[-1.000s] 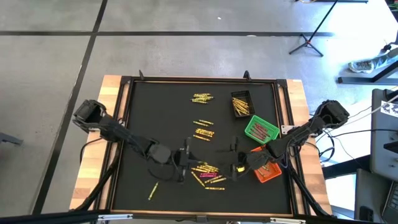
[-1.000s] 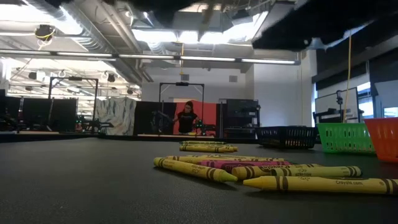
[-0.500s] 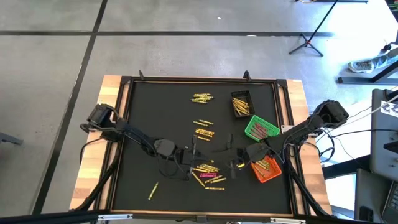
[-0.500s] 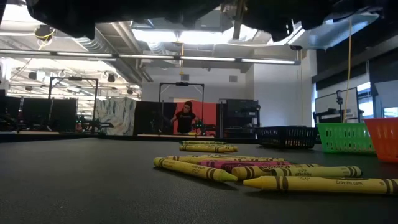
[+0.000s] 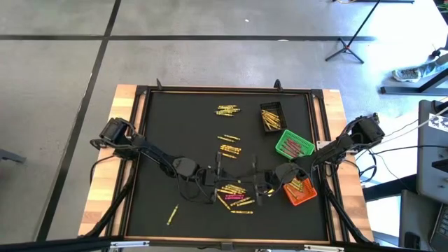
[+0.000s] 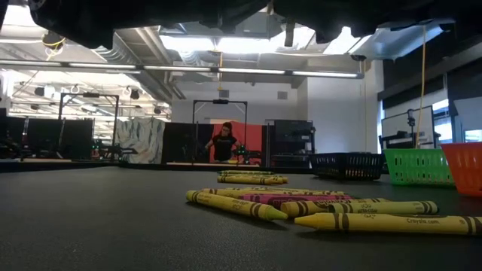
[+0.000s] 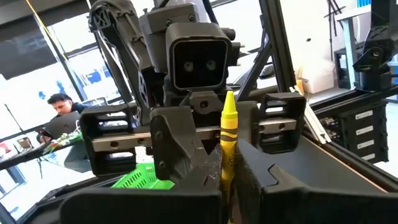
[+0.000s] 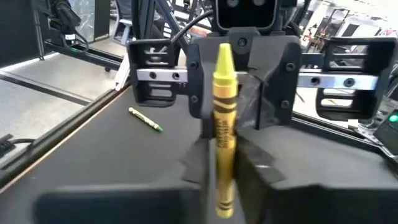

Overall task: Sort crayons
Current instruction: Put the light green crayon into the orange basket

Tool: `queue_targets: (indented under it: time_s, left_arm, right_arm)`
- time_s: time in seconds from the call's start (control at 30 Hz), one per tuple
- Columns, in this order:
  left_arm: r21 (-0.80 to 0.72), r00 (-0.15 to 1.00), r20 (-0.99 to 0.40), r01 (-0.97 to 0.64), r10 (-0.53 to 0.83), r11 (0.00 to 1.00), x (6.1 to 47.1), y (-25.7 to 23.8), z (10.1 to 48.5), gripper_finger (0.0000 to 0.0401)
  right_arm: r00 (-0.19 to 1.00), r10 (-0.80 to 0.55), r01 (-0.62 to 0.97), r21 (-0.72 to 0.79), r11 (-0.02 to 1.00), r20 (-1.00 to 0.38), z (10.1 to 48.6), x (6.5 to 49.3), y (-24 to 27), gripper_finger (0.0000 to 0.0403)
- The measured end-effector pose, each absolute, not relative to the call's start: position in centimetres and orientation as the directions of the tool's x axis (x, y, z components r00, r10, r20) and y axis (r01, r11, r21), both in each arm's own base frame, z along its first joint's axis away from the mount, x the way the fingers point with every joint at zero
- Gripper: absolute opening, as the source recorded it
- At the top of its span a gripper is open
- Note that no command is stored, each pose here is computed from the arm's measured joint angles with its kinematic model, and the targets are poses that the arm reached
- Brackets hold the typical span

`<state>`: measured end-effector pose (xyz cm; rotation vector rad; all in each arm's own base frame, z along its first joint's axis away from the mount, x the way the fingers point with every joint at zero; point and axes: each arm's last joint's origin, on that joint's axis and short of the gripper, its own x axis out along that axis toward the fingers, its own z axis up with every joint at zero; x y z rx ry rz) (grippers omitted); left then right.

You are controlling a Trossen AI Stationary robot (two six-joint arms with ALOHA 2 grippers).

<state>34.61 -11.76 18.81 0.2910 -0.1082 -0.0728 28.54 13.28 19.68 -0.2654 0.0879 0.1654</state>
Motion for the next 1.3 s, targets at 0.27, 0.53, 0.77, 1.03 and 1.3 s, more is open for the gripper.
queue_targets:
  time_s: [0.27,0.53,0.77,1.03,1.3]
  left_arm:
    - [0.271,0.994,0.073,0.063,-0.085,0.961,34.6,-11.7,18.6,0.0010]
    - [0.260,0.999,0.025,-0.035,0.030,0.965,34.5,-11.6,18.2,0.0077]
    - [0.280,0.999,-0.027,-0.030,0.039,0.960,34.3,-12.1,17.7,0.0107]
    - [0.293,0.997,-0.058,-0.025,0.044,0.956,34.4,-12.0,17.3,0.0106]
    - [0.294,0.997,-0.062,-0.024,0.044,0.955,34.4,-12.0,17.3,0.0106]
  right_arm:
    - [0.979,0.148,-0.184,-0.287,0.940,-0.142,19.4,28.5,13.3,0.0036]
    - [0.966,0.068,-0.133,-0.253,0.958,-0.249,19.9,27.5,12.6,0.0015]
    - [0.916,0.015,-0.109,-0.213,0.971,-0.401,20.9,24.1,13.0,0.0026]
    - [0.766,0.018,-0.008,0.019,1.000,-0.643,22.5,18.3,12.7,0.0021]
    - [0.523,0.025,0.212,0.158,0.964,-0.852,21.5,13.5,12.6,0.0015]
